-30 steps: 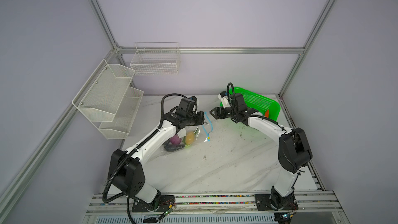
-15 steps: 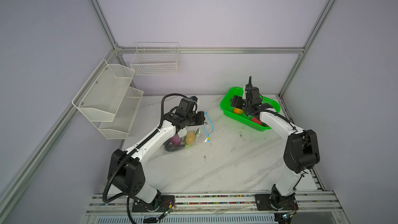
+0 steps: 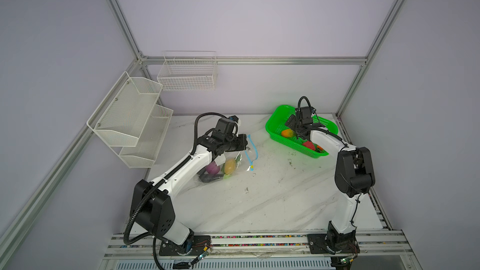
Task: Place the food in the zip-top bag and seal the zipper
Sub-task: 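Move the right gripper back into the basket and grasp the orange-green squash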
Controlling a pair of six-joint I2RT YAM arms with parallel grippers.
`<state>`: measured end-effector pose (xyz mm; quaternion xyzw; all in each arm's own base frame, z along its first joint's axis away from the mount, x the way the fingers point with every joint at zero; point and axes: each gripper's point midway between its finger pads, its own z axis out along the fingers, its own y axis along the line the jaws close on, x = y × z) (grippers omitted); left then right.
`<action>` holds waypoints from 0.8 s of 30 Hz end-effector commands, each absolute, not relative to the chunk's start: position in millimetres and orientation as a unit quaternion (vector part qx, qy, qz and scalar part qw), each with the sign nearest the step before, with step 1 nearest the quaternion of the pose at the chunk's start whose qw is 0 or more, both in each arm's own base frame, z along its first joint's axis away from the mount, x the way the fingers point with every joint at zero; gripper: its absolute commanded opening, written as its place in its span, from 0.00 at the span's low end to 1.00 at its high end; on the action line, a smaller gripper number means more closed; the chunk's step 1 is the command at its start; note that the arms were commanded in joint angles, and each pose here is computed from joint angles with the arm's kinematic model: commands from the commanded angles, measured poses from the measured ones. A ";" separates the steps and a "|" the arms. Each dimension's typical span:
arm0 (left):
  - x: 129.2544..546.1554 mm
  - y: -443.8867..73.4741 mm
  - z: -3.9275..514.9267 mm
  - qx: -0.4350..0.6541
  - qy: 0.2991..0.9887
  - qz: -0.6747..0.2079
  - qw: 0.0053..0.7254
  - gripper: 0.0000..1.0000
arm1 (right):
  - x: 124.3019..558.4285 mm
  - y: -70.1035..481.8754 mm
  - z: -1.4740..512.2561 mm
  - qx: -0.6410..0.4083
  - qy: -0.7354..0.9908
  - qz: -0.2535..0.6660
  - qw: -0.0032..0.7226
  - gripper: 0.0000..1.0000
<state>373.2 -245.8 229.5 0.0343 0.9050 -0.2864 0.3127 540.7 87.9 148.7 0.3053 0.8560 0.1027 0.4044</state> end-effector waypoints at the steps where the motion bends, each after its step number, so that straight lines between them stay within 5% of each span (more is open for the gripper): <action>1: 372.6 -252.7 253.6 0.045 0.887 -0.312 0.339 0.00 | 545.7 75.1 132.0 0.340 0.851 0.089 0.391 0.92; 24: 375.7 -254.3 248.9 0.043 0.889 -0.309 0.334 0.00 | 577.5 77.0 64.5 0.316 0.875 0.064 0.362 0.85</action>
